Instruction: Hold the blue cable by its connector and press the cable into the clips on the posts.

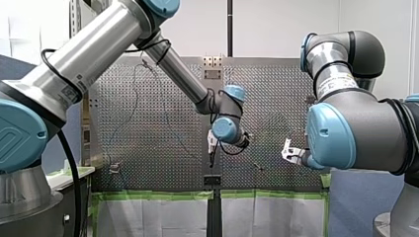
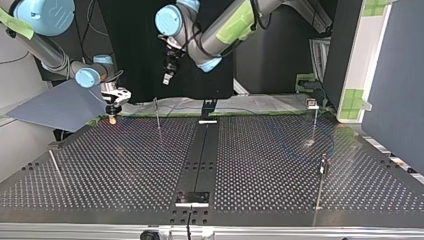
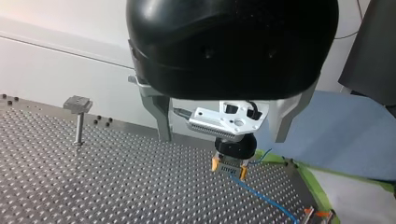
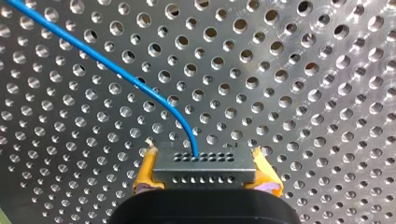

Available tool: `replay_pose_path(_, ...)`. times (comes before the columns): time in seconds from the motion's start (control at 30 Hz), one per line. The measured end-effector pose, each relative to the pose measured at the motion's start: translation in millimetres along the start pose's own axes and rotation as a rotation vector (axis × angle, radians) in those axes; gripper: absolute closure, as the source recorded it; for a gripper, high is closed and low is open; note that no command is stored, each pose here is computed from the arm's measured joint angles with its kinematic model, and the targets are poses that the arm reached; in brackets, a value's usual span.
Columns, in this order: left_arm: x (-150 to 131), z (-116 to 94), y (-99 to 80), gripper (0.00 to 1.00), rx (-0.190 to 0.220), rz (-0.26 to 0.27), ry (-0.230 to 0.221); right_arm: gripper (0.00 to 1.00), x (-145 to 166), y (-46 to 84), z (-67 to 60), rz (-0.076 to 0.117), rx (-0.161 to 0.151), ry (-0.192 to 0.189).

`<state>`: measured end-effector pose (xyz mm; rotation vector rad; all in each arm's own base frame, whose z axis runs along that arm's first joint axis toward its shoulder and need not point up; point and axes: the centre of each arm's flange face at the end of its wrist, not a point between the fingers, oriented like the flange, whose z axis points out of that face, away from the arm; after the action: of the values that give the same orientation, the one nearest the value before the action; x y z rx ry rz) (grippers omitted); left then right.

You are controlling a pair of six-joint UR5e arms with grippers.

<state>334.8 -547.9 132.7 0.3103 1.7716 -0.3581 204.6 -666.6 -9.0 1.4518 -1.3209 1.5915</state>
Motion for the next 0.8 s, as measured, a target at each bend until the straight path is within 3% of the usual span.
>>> replay_pose_path(0.13, -10.1, -6.9, 11.8, 0.00, -0.037, -0.022, -0.023, 0.99, -0.3, -0.9, 0.1, 0.000, 0.001, 0.000)
replay_pose_path(0.47, -35.1, -22.9, 36.5, 0.00, -0.099, -0.140, -0.109, 0.99, -0.7, -3.7, 0.5, -0.001, 0.008, 0.000)
replay_pose_path(0.8, -57.7, -52.3, 48.7, 0.00, -0.113, -0.211, -0.200, 0.99, -1.7, -5.6, 0.3, -0.001, 0.010, -0.004)
